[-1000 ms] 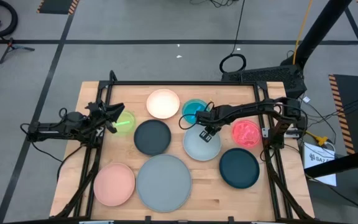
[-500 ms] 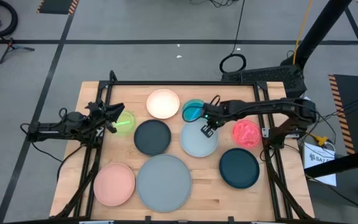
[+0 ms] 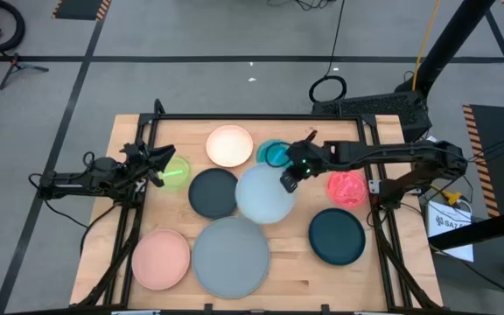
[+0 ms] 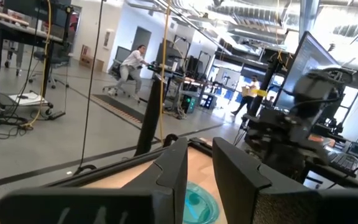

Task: Stack plastic plates
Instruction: Stack the white plate on top of the gray plate

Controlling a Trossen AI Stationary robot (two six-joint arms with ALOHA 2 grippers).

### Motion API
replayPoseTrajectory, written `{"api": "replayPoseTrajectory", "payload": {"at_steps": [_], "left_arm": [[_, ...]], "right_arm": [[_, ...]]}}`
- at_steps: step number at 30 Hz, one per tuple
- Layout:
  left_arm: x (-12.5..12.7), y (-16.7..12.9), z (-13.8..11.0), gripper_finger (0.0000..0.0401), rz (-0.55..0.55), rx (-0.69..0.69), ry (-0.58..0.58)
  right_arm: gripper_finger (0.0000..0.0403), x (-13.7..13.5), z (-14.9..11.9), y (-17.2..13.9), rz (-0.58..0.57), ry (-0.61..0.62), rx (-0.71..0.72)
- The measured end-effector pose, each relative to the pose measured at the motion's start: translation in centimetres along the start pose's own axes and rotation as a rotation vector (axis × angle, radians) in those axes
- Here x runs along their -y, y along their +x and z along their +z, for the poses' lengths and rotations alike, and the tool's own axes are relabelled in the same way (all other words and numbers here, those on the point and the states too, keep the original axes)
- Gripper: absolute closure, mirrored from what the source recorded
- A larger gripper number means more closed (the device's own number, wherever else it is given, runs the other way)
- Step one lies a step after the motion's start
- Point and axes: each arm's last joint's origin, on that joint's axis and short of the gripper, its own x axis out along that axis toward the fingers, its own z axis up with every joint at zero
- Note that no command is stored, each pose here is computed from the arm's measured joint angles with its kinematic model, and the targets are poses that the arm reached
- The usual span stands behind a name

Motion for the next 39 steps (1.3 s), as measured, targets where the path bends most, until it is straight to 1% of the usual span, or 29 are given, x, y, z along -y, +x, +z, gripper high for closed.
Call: {"api": "replayPoseTrajectory", "payload": {"at_steps": [3,8,15,19,22,25,31,35,39], "left_arm": [[0.0,0.0,0.0,0.0320,0.000,0.000,-0.006],[0.0,0.0,0.0,0.0320,0.000,-0.001,-0.006],[0.0,0.0,0.0,0.0320,0.000,-0.001,-0.010],[0.0,0.0,0.0,0.0320,0.000,0.000,-0.017],[0.0,0.0,0.0,0.0320,0.000,-0.001,-0.017],[0.0,0.0,0.0,0.0320,0.000,-0.001,-0.017],[0.0,0.0,0.0,0.0320,0.000,-0.001,-0.016],[0.0,0.0,0.0,0.0320,0.000,-0.001,-0.016],[0.0,0.0,0.0,0.0320,0.000,-0.001,-0.016]], "right_arm": [[0.0390,-1.9,-0.2,0.9,0.105,-0.005,0.033],[0.0395,-4.7,-1.1,3.0,0.206,-0.010,0.058],[0.0397,-7.0,-2.3,5.6,0.286,0.023,0.060],[0.0397,-8.3,-1.8,6.5,0.292,0.016,0.028],[0.0397,-9.6,-1.1,7.1,0.320,-0.019,-0.004],[0.0397,-10.4,-0.9,8.0,0.294,-0.047,-0.071],[0.0397,-11.5,-1.6,10.2,0.190,-0.087,-0.207],[0.0397,-11.3,-2.7,11.2,0.095,-0.098,-0.315],[0.0396,-11.2,-3.4,12.1,0.067,-0.090,-0.344]]}}
